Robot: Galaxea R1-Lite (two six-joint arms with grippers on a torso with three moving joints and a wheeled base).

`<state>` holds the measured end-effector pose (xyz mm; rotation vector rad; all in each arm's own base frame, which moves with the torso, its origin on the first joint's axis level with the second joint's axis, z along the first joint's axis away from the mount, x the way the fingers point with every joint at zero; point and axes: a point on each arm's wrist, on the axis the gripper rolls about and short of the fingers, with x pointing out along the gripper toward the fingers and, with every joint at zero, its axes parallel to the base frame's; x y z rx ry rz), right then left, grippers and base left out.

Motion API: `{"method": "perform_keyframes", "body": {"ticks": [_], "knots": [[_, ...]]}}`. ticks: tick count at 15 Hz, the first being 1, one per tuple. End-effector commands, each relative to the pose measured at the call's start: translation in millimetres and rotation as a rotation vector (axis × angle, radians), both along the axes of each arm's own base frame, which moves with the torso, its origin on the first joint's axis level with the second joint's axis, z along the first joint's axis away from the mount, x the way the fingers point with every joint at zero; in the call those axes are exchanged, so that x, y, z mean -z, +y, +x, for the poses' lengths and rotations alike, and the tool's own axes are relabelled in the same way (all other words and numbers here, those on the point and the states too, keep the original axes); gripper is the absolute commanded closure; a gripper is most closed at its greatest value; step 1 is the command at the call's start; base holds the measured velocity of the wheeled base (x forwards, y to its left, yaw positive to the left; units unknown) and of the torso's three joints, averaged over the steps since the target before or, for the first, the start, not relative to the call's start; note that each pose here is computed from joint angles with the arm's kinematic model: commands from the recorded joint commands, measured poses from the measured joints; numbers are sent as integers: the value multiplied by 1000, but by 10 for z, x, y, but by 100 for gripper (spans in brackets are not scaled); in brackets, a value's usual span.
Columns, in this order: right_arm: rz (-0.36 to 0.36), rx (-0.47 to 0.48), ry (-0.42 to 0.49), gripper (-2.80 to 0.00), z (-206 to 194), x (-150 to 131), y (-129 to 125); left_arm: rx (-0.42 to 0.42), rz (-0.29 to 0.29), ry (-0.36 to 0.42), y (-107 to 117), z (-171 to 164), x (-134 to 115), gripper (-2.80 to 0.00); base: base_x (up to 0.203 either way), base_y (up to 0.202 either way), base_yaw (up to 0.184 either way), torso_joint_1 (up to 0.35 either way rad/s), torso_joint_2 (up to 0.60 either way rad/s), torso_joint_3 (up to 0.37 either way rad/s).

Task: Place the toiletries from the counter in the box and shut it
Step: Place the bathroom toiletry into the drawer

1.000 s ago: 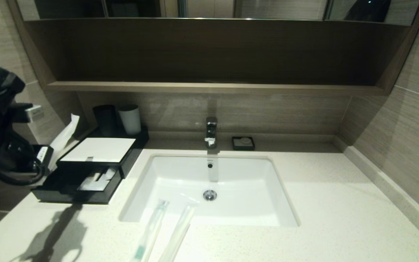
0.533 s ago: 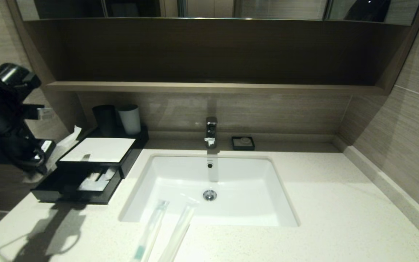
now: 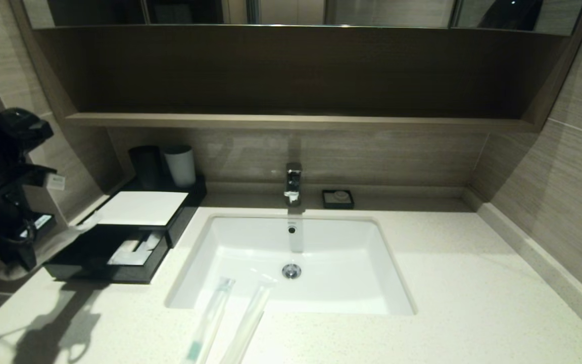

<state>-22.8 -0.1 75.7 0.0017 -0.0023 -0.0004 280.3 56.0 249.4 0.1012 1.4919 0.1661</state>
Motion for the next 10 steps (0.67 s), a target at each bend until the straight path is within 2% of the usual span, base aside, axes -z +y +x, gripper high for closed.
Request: {"method": "perform_keyframes", "body": {"ticks": [1, 4, 10], "knots": [[0, 0, -1, 0, 0, 4, 0, -9, 11, 32, 50, 17, 45, 0, 0, 0, 0, 0, 0, 0], [0, 0, 1, 0, 1, 4, 0, -9, 35, 62, 104, 52, 101, 0, 0, 0, 0, 0, 0, 0], [0, 0, 1, 0, 1, 4, 0, 9, 31, 89, 171, 271, 263, 0, 0, 0, 0, 0, 0, 0]]}}
